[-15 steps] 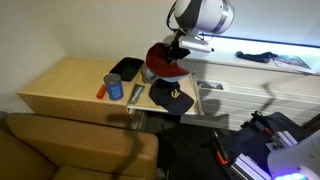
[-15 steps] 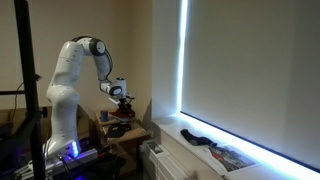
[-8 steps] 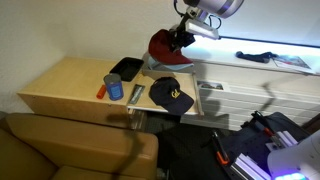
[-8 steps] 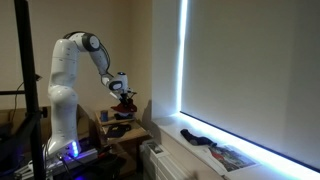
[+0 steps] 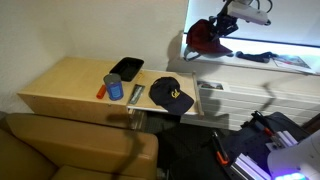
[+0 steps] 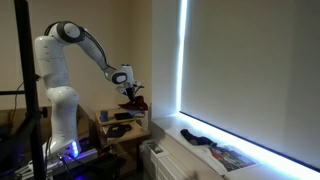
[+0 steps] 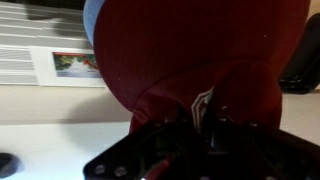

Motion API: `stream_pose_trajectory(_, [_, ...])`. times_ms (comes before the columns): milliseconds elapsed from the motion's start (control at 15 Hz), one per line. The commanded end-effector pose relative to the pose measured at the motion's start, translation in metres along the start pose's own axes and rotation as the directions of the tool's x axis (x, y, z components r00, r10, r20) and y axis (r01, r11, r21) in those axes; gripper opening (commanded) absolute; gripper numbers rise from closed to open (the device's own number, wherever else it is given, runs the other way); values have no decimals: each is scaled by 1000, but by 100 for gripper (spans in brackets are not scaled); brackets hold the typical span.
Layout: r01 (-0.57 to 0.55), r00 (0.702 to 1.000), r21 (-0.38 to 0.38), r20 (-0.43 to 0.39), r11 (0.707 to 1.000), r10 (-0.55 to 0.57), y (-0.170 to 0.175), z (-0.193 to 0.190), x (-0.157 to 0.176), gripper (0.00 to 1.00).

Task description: Pick up the caps on the sliding tray and put them on the window sill

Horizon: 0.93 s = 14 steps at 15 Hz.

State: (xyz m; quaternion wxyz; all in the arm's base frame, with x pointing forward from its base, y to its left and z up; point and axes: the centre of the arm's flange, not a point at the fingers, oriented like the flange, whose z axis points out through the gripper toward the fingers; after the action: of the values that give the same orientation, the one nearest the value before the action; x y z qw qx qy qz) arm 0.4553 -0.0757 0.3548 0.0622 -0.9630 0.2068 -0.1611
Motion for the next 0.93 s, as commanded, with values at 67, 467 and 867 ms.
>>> stream_pose_trajectory(67, [-170, 985, -92, -52, 981, 165, 90, -57, -9, 4])
stream_pose_trajectory(467, [-407, 885, 22, -238, 913, 400, 161, -43, 34, 4])
stream_pose_trajectory(867, [-414, 888, -6, -221, 910, 403, 160, -50, 20, 4])
